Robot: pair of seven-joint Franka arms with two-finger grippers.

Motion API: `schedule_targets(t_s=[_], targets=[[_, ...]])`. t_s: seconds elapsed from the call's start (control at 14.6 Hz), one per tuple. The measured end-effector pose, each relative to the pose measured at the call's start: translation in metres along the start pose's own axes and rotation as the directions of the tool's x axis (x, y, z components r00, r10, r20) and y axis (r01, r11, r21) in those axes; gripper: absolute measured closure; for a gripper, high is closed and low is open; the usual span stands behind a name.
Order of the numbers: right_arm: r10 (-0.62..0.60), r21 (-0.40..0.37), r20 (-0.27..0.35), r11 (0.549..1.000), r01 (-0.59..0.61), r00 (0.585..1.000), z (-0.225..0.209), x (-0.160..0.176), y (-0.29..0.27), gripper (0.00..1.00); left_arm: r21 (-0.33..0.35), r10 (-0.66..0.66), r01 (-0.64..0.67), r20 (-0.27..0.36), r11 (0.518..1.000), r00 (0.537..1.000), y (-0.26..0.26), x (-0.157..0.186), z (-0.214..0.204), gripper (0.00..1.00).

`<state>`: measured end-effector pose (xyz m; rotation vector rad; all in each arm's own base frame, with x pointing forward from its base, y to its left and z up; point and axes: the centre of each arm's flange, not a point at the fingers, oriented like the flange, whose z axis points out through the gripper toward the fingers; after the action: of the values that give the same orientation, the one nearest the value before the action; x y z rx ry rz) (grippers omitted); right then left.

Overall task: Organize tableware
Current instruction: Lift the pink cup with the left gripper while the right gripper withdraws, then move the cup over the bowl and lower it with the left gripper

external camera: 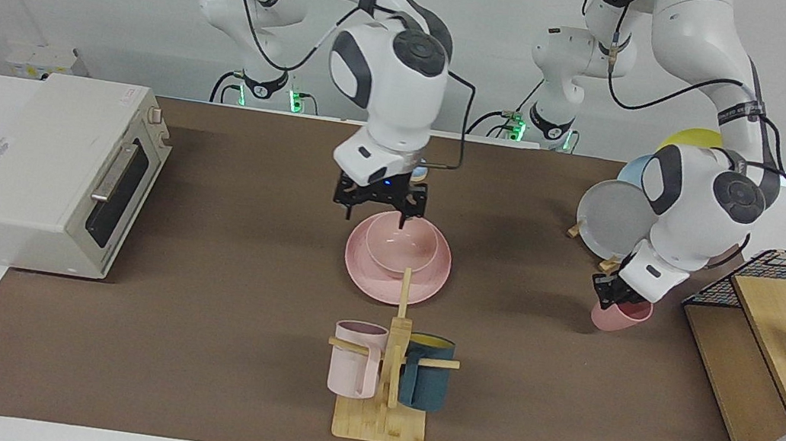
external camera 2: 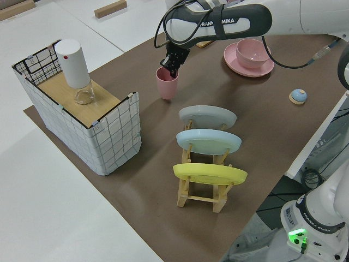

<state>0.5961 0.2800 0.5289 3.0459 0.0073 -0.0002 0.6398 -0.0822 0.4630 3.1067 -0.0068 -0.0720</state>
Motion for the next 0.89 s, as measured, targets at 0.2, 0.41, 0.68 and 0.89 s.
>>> schedule_targets(t_s=[0.2, 0.41, 0.68, 0.89], targets=[[0.0, 0.033, 0.052, 0.999, -0.002, 0.999, -0.029, 0.009, 0.126, 0.0, -0.019, -0.146, 0.146, 0.017, 0.989, 0.989, 0.086, -0.022, -0.087, 0.96], [-0.022, 0.054, 0.087, 0.998, 0.018, 0.996, -0.038, -0.005, 0.208, 0.0, -0.045, -0.273, 0.273, -0.013, 0.961, 0.962, 0.218, -0.061, -0.114, 0.96], [-0.06, 0.067, 0.139, 0.996, 0.051, 0.989, -0.022, -0.039, 0.25, 0.0, -0.091, -0.287, 0.283, -0.037, 0.955, 0.957, 0.359, -0.116, -0.074, 0.96], [-0.06, 0.073, 0.099, 0.996, 0.053, 0.993, -0.011, -0.043, 0.258, 0.0, -0.08, -0.275, 0.272, -0.028, 0.959, 0.961, 0.389, -0.121, -0.012, 0.96]])
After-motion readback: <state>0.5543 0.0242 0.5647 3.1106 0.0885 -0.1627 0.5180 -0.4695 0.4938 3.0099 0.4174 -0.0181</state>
